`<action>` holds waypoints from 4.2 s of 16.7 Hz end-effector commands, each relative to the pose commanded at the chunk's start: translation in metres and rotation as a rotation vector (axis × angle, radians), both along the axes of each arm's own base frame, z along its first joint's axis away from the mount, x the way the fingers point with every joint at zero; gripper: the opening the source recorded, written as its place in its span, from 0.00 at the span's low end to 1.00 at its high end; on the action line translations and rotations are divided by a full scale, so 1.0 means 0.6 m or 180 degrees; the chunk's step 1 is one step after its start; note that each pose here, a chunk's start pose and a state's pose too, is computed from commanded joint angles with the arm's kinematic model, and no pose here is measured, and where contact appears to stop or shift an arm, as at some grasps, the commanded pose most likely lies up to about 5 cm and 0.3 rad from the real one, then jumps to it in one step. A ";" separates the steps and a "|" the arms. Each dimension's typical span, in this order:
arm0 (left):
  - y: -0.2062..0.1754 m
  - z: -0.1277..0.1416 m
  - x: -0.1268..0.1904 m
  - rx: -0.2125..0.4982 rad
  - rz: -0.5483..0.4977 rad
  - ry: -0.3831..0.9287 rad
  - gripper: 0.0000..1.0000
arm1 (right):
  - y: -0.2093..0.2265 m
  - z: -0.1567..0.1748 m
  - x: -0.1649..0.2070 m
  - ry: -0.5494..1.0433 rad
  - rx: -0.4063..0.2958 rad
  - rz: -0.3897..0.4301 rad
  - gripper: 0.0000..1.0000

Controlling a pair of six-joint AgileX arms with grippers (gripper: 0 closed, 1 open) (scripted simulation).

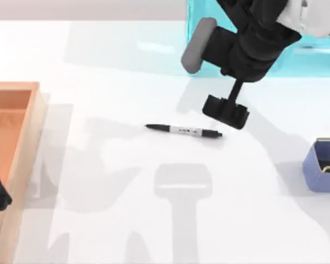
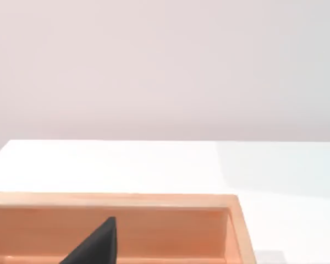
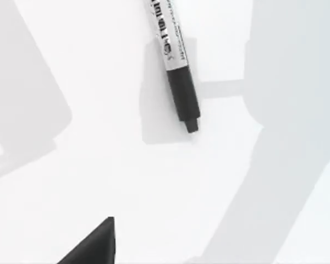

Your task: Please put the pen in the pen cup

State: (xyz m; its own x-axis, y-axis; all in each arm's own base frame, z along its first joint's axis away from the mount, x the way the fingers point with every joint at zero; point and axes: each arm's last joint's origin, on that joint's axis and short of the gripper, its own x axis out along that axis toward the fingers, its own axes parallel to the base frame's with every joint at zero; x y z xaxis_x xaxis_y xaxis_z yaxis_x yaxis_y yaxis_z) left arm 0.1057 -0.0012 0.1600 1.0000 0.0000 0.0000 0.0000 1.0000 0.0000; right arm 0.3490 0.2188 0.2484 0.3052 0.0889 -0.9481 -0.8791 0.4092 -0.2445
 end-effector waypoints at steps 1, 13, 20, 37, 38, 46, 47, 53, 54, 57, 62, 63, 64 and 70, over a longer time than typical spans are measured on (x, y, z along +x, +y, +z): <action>0.000 0.000 0.000 0.0000 0.0000 0.0000 1.00 | 0.024 -0.017 0.014 0.0082 -0.0112 0.0127 1.00; 0.000 0.000 0.000 0.0000 0.0000 0.0000 1.00 | 0.128 -0.110 0.061 0.0375 -0.0598 0.0694 1.00; 0.000 0.000 0.000 0.0000 0.0000 0.0000 1.00 | 0.128 -0.193 0.081 0.0368 -0.0594 0.0695 1.00; 0.000 0.000 0.000 0.0000 0.0000 0.0000 1.00 | 0.122 -0.274 0.091 0.0375 -0.0598 0.0694 0.32; 0.000 0.000 0.000 0.0000 0.0000 0.0000 1.00 | 0.122 -0.274 0.091 0.0375 -0.0598 0.0694 0.25; 0.000 0.000 0.000 0.0000 0.0000 0.0000 1.00 | 0.122 -0.274 0.091 0.0375 -0.0598 0.0694 0.00; 0.000 0.000 0.000 0.0000 0.0000 0.0000 1.00 | 0.122 -0.274 0.091 0.0375 -0.0598 0.0694 0.00; 0.000 0.000 0.000 0.0000 0.0000 0.0000 1.00 | 0.132 -0.198 0.052 0.0442 -0.0468 0.0641 0.00; 0.000 0.000 0.000 0.0000 0.0000 0.0000 1.00 | 0.136 -0.180 0.037 0.0447 -0.0471 0.0637 0.00; 0.000 0.000 0.000 0.0000 0.0000 0.0000 1.00 | 0.144 -0.097 -0.030 0.0426 -0.0451 0.0629 0.00; 0.000 0.000 0.000 0.0000 0.0000 0.0000 1.00 | 0.131 0.018 -0.155 0.0412 -0.0437 0.0639 0.00; 0.000 0.000 0.000 0.0000 0.0000 0.0000 1.00 | 0.129 0.027 -0.169 0.0420 -0.0446 0.0639 0.00; 0.000 0.000 0.000 0.0000 0.0000 0.0000 1.00 | 0.127 0.032 -0.177 0.0424 -0.0452 0.0637 0.00; 0.000 0.000 0.000 0.0000 0.0000 0.0000 1.00 | 0.123 0.033 -0.172 0.0429 -0.0399 0.0606 0.00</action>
State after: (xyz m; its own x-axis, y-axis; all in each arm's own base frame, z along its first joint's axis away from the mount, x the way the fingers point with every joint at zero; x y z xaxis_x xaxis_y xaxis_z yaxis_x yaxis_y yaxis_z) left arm 0.1057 -0.0012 0.1600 1.0000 0.0000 0.0000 0.0000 1.0000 0.0000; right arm 0.2460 0.2926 0.2681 0.1645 0.0119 -0.9863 -0.9654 0.2072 -0.1585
